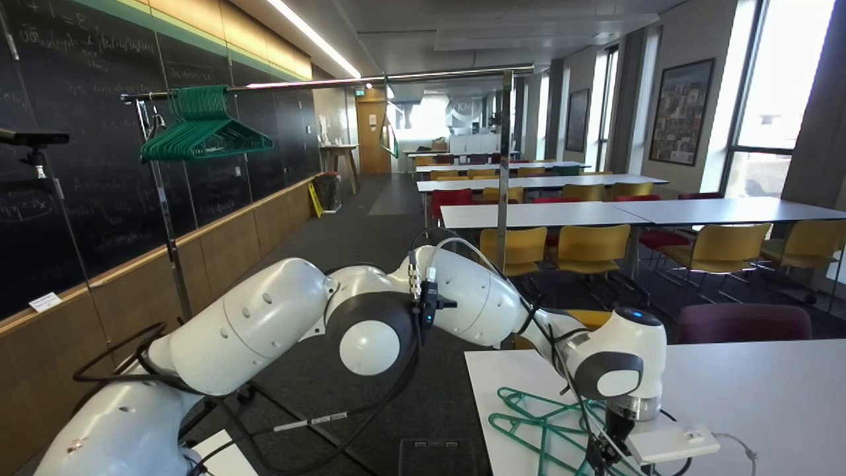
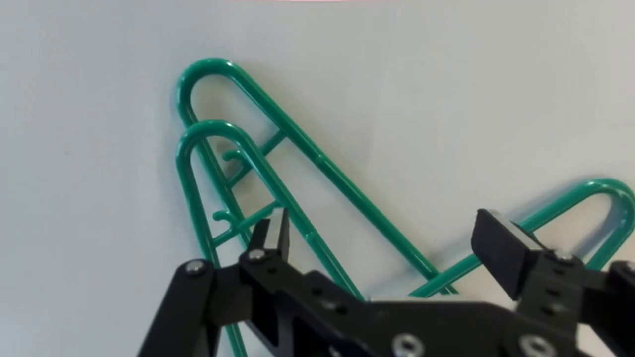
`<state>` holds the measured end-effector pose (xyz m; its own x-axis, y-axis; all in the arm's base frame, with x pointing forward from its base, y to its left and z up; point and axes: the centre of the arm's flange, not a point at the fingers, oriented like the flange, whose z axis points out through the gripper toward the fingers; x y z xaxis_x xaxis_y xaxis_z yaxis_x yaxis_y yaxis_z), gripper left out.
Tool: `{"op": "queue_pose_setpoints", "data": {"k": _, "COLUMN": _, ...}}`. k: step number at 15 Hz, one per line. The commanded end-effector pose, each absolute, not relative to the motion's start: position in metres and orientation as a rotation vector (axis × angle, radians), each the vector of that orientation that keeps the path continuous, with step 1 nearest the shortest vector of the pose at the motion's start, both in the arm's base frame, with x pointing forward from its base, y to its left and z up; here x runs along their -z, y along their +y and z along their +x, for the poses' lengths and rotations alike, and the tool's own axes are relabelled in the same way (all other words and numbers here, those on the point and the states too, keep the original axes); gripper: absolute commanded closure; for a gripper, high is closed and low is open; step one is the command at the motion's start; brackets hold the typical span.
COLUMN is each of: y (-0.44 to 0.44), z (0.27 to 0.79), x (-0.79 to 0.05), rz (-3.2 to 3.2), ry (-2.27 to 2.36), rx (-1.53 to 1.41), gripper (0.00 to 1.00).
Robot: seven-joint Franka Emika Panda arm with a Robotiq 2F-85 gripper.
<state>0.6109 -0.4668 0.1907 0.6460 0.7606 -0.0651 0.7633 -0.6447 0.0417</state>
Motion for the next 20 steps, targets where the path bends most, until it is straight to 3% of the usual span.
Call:
{"op": "queue_pose_setpoints", "data": {"k": 1, "y": -0.487, "z": 0.635, "x": -0.193, "rz": 2.826, "ry": 1.454, "rx": 0.016, "gripper": 0.0}}
{"op": "queue_pose_setpoints", "data": {"k": 20, "y": -0.476, "z": 0.642, "x": -0.187, "rz": 2.684, "ry": 1.445, "rx": 0.039, "gripper": 0.0}}
